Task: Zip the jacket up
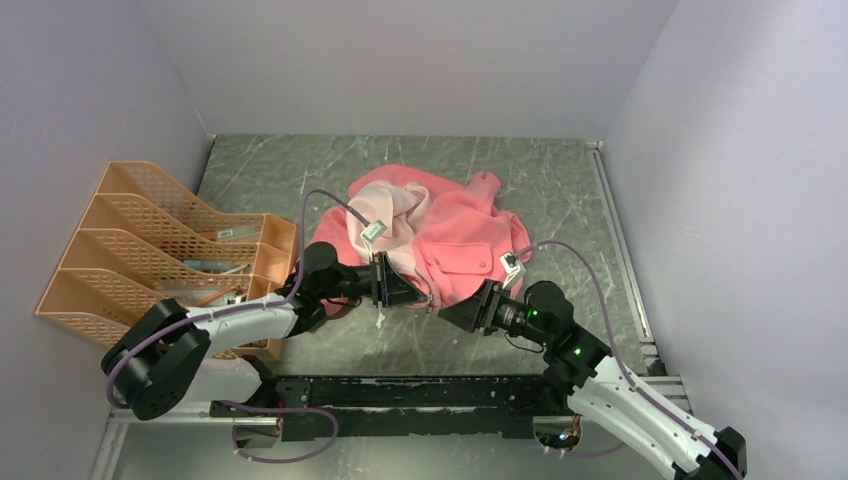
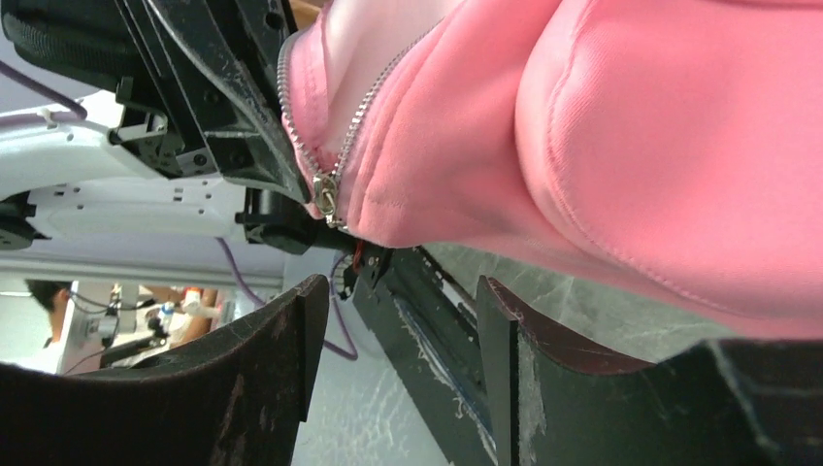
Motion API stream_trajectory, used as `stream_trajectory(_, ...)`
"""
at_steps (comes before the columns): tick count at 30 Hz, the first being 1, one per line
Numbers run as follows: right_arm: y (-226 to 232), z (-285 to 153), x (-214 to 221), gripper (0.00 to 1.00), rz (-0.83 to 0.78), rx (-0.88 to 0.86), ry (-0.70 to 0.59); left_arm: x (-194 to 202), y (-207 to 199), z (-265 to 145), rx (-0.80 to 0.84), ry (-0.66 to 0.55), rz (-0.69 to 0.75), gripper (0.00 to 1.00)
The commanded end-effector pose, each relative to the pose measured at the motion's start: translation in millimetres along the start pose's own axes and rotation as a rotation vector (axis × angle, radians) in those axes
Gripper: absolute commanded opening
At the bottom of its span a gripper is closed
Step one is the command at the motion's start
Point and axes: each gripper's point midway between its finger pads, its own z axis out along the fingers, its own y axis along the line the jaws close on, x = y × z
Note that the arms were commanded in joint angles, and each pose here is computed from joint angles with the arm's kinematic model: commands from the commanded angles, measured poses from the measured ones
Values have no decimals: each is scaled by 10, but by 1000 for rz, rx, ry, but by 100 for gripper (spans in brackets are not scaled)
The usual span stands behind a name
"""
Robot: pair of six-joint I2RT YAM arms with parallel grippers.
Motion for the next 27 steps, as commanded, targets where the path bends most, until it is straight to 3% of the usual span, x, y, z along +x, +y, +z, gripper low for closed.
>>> stream_trajectory(1,269,-29,46,61,10,-113,58,25,-138,8,66,15,23,8)
stream_trajectory(12,376,68,99,60,65,-227,76,6,-125,22,70,-5,-10,8)
stream_trajectory(27,217,182,94,57,144,-224,19,-35,-133,33,106,-53,-91,8)
